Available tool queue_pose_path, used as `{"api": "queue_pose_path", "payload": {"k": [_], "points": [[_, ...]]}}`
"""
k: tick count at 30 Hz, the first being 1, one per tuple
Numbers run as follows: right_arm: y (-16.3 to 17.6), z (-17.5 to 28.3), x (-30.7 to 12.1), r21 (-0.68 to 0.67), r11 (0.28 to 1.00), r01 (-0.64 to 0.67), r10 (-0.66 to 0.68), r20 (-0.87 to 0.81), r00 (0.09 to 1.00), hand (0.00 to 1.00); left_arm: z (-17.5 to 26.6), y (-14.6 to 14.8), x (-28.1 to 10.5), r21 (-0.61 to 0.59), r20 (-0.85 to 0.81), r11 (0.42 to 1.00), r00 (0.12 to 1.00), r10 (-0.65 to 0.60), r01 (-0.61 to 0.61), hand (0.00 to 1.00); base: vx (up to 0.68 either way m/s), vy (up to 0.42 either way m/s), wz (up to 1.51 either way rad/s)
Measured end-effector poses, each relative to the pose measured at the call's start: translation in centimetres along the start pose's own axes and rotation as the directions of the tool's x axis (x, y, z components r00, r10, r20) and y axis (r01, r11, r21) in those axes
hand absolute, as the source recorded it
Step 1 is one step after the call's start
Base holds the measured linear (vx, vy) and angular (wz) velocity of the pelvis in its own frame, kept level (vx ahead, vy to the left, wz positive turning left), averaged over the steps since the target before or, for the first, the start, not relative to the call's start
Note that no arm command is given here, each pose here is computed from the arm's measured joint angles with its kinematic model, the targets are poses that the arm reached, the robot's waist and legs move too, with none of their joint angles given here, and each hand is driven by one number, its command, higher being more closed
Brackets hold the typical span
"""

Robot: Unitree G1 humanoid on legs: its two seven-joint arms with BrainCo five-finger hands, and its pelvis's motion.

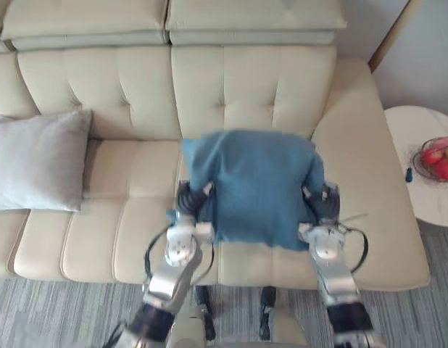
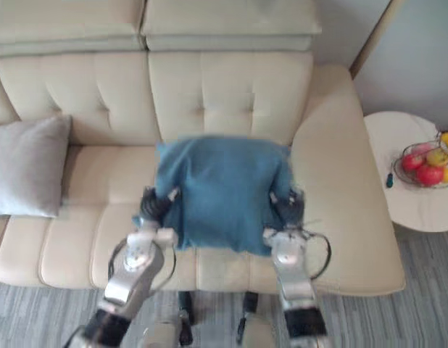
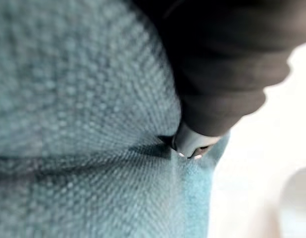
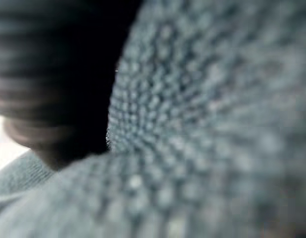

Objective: Pick up cushions and gather them together orderly.

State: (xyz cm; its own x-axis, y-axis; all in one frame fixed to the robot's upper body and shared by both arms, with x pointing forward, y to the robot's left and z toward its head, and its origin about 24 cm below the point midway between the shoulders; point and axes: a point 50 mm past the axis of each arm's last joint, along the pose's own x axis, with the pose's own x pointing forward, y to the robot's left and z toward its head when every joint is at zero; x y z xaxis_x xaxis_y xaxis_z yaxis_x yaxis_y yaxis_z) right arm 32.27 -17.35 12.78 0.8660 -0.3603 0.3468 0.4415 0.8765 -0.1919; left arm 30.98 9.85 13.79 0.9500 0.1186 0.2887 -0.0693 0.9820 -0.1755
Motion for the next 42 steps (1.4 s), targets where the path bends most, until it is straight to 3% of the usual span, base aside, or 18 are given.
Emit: {"api": "queue_pose_path", "payload": {"k": [4,5,6,10,15,24,29,36,42], "points": [[0.8,5.4,4.3,0.017,0.998,0.067,-0.069,0.163,0.984,1.00,3.7,-1.0,4.3,-0.013,0.141,0.998,0.988,0.064,-0.062,1.00,-0.06,0.012,0.08],[1.0,7.2,5.5,0.040,0.994,0.099,-0.105,0.199,0.974,1.00,4.9,-1.4,5.5,-0.021,0.172,0.996,0.981,0.091,-0.089,0.00,-0.05,0.011,0.09],[1.0,7.8,5.9,0.047,0.993,0.107,-0.114,0.205,0.972,0.00,5.3,-1.5,5.9,-0.024,0.180,0.995,0.979,0.099,-0.097,0.00,-0.05,0.000,0.14],[1.1,11.8,9.4,0.124,0.971,0.205,-0.226,0.189,0.956,0.00,9.4,-2.7,9.7,-0.061,0.230,0.981,0.954,0.192,-0.183,0.00,-0.05,-0.015,0.13],[2.0,13.1,11.6,0.260,0.954,0.148,-0.161,0.027,0.987,0.00,10.6,-2.9,12.0,-0.084,0.156,0.969,0.957,0.244,-0.233,0.00,-0.01,-0.016,0.05],[3.7,13.3,12.7,0.266,0.964,0.007,0.004,-0.043,0.999,0.00,6.0,-2.2,12.8,0.013,-0.069,0.978,0.976,0.208,-0.208,0.00,0.04,-0.035,-0.03],[3.6,13.2,12.7,0.267,0.964,-0.001,0.010,-0.035,0.999,0.00,5.7,-1.5,12.7,0.028,-0.049,0.978,0.977,0.206,-0.204,0.00,0.02,-0.049,-0.04],[2.6,9.1,11.5,0.294,0.956,0.007,0.011,-0.059,0.998,0.00,3.8,2.6,11.6,0.055,-0.042,0.968,0.968,0.247,-0.245,0.00,0.00,-0.013,-0.01],[-2.0,4.6,8.4,0.128,0.992,-0.002,-0.003,0.039,0.999,0.00,3.1,9.2,8.6,0.059,0.041,0.930,0.931,0.362,-0.364,0.00,-0.02,-0.067,0.06]]}}
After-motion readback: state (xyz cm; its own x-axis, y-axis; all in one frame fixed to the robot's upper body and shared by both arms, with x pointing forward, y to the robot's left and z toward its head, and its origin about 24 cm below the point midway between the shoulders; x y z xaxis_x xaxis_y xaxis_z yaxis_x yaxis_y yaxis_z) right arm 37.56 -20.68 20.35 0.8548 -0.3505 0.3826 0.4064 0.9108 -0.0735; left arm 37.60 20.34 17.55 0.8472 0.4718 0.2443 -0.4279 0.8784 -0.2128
